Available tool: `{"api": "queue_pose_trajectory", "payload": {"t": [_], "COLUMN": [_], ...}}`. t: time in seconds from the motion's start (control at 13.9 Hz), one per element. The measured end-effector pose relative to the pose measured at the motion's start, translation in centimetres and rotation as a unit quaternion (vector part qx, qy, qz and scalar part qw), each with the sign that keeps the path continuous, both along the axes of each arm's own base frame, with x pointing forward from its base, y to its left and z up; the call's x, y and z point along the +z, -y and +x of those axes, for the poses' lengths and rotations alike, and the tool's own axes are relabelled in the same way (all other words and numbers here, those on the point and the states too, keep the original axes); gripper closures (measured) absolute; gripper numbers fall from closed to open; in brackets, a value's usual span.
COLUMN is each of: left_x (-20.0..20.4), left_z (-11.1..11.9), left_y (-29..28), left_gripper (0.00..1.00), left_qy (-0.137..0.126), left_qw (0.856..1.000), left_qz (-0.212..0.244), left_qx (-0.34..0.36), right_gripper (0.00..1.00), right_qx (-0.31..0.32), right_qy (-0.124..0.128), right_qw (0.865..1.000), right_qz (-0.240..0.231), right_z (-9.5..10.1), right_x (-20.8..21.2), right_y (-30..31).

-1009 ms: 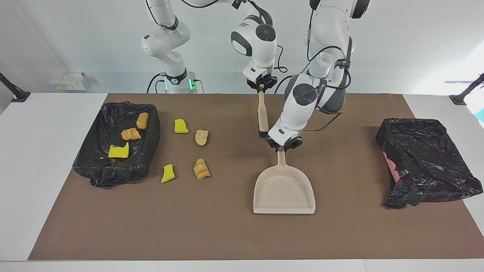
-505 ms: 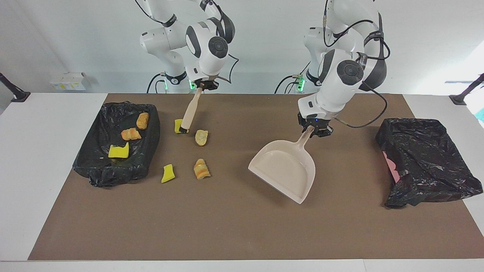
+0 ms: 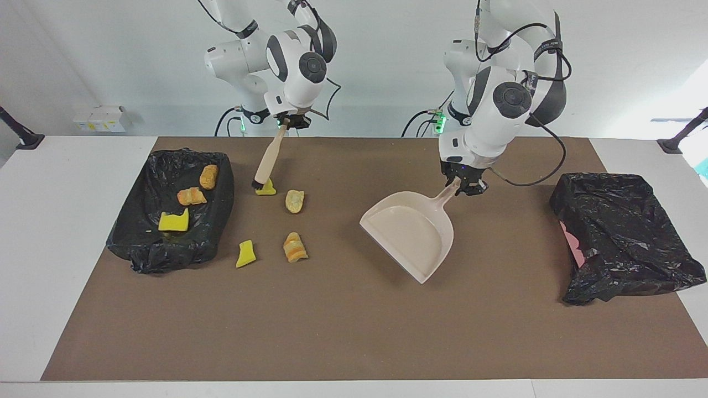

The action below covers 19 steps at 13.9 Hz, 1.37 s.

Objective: Sweep and dump trash in bin
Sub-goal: 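Move the dustpan with the left gripper while the right gripper brings the brush, then sweep the bread and sponge pieces into the dustpan with the right gripper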

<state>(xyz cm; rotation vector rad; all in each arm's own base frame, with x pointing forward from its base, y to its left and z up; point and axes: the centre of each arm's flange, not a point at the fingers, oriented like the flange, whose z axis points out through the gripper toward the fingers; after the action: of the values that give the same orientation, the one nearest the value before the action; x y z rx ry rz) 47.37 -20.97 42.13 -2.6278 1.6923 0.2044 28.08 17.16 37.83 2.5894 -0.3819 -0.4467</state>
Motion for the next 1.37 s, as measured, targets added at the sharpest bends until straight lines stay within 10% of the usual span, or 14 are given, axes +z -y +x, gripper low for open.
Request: {"api": "queue_pose_trajectory", "payload": {"t": [0.79,1.37], "left_x": [-4.5,-5.2], "left_z": [-4.8,-5.4], "left_y": [7.2,8.2], "left_gripper": [0.68,0.68], "left_qy": [0.01,0.006], "left_qw": [0.991,0.989], "left_qz": [0.043,0.045], "left_qx": [-0.128,-0.14], "right_gripper": [0.74,0.74], "right_qx": [0.0,-0.009], "right_qy": [0.043,0.057], "right_qw": [0.995,0.984], "right_qz": [0.085,0.167], "right_z": [2.1,11.1], "right_x": [-3.6,-4.1], "right_y": [-1.1,-8.4]}}
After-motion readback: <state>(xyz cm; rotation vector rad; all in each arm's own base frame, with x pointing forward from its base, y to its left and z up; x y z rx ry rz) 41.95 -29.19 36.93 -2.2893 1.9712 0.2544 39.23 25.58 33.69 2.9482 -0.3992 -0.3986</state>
